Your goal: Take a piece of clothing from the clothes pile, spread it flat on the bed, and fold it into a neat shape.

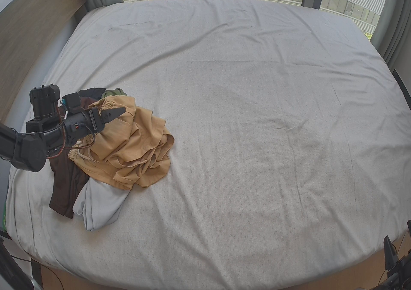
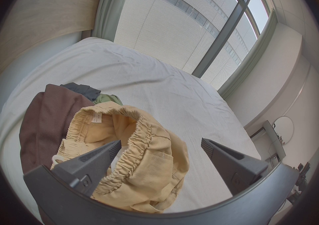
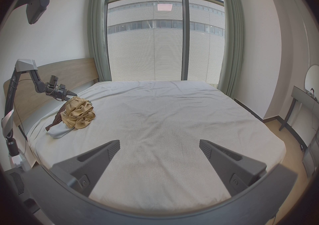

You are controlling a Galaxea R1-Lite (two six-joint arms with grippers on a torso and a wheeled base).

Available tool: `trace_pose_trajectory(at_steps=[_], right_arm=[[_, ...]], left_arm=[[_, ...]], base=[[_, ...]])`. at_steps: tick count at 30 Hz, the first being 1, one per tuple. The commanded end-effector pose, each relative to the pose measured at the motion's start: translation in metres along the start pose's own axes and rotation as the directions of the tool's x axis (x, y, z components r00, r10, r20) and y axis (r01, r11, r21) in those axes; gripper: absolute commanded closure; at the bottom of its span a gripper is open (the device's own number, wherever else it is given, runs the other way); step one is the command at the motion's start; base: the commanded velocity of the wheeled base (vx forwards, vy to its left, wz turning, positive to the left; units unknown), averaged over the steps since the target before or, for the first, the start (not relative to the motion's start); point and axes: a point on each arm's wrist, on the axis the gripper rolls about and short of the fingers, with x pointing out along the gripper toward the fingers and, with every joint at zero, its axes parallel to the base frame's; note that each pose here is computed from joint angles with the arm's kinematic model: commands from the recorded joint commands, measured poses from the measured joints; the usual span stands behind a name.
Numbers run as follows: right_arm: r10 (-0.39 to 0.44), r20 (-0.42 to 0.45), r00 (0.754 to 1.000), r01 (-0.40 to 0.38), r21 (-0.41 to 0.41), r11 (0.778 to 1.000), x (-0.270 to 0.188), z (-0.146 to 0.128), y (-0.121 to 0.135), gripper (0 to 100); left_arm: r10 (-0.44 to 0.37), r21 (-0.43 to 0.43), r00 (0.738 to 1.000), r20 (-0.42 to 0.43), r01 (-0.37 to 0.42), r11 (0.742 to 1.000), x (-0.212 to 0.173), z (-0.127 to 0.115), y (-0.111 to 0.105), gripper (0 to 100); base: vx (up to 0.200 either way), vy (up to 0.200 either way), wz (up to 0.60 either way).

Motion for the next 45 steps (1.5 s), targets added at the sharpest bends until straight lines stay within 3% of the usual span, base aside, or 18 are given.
trace_pose_trajectory(at_steps=[1, 14, 15, 32, 37, 45], right_arm=[[0.000, -0.001, 1.000, 0.000, -0.001, 1.000, 0.000, -0.005, 0.000, 0], [0.000, -0.001, 1.000, 0.000, -0.001, 1.000, 0.000, -0.005, 0.000, 0], [0.000, -0.001, 1.000, 0.000, -0.001, 1.000, 0.000, -0.005, 0.000, 0], [0.000, -0.001, 1.000, 0.000, 0.001, 1.000, 0.000, -0.005, 0.000, 0], [0.000, -0.001, 1.000, 0.000, 0.001, 1.000, 0.000, -0.005, 0.000, 0], [0.000, -0.001, 1.000, 0.000, 0.001, 1.000, 0.000, -0.005, 0.000, 0]], left_arm=[[-0.006, -0.007, 1.000, -0.008, 0.006, 1.000, 0.008, -0.002, 0.002, 0], [-0.023, -0.008, 1.000, -0.008, 0.023, 1.000, 0.016, -0.002, -0.003, 0], [-0.022, -0.009, 1.000, -0.010, 0.022, 1.000, 0.016, -0.003, -0.002, 100], [-0.022, -0.010, 0.999, -0.030, 0.022, 1.000, 0.004, -0.009, -0.006, 100], [-0.046, -0.006, 0.996, -0.074, 0.046, 0.999, -0.009, -0.025, -0.009, 100], [-0.025, 0.014, 0.997, -0.077, 0.026, 1.000, -0.018, -0.035, -0.002, 100]], base=[[0.000, 0.000, 0.00], [0.000, 0.000, 0.00], [0.000, 0.000, 0.00], [0.000, 0.000, 0.00], [0.000, 0.000, 0.00], [0.000, 0.000, 0.00]])
